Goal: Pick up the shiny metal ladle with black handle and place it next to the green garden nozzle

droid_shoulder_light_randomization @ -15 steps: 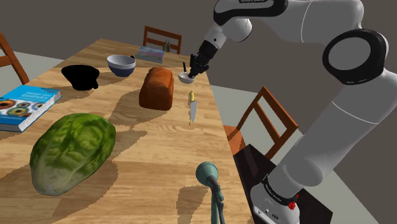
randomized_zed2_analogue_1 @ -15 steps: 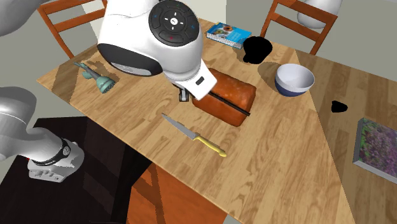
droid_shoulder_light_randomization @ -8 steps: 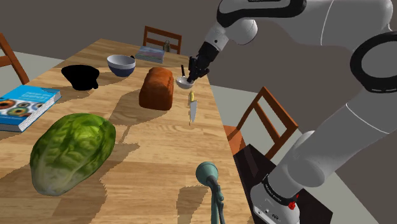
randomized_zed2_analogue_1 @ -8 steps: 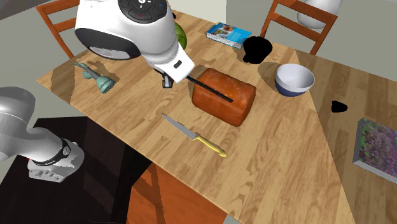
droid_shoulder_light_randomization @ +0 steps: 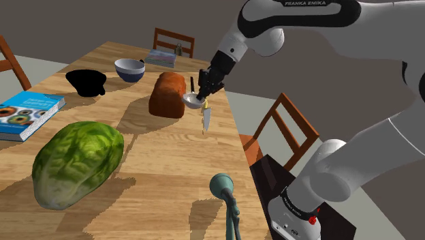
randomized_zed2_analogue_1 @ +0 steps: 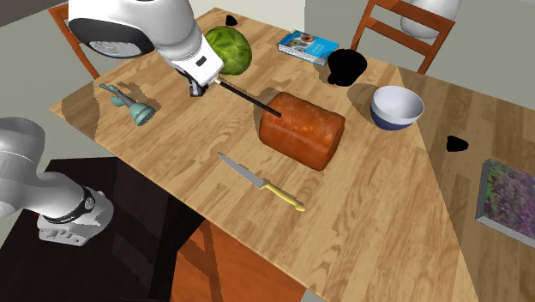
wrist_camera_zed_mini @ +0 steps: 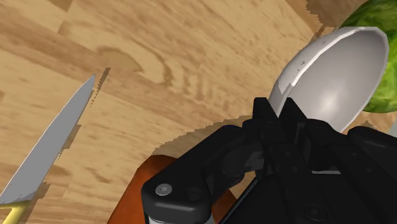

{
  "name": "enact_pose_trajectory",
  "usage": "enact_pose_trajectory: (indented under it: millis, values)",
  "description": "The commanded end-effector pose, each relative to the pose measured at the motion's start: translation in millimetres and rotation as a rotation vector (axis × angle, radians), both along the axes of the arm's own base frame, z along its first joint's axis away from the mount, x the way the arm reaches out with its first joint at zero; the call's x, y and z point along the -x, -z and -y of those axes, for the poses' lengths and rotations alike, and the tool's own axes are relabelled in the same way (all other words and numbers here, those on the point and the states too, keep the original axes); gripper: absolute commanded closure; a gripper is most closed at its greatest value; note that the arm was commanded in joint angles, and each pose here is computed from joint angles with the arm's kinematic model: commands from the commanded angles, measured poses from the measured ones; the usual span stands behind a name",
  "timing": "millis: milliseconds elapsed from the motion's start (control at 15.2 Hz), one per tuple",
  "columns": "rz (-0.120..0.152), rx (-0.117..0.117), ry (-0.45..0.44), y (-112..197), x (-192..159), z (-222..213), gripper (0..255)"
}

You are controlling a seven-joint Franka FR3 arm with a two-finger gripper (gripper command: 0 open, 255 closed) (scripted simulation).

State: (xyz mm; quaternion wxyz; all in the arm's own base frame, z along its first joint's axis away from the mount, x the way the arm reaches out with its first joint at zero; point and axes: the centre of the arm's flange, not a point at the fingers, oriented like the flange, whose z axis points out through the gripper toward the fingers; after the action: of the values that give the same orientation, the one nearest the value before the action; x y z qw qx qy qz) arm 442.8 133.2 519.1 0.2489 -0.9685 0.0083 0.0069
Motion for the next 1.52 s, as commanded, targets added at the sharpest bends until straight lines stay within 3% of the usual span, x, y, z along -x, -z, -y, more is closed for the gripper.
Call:
enact_pose_trajectory:
  millis: [0,1452]
  values:
    - [0.0,0.0,0.001,1.1,19.6,-17.9,255]
    - [0.0,0.0,0.001,0.8,226.9,-221.2,255]
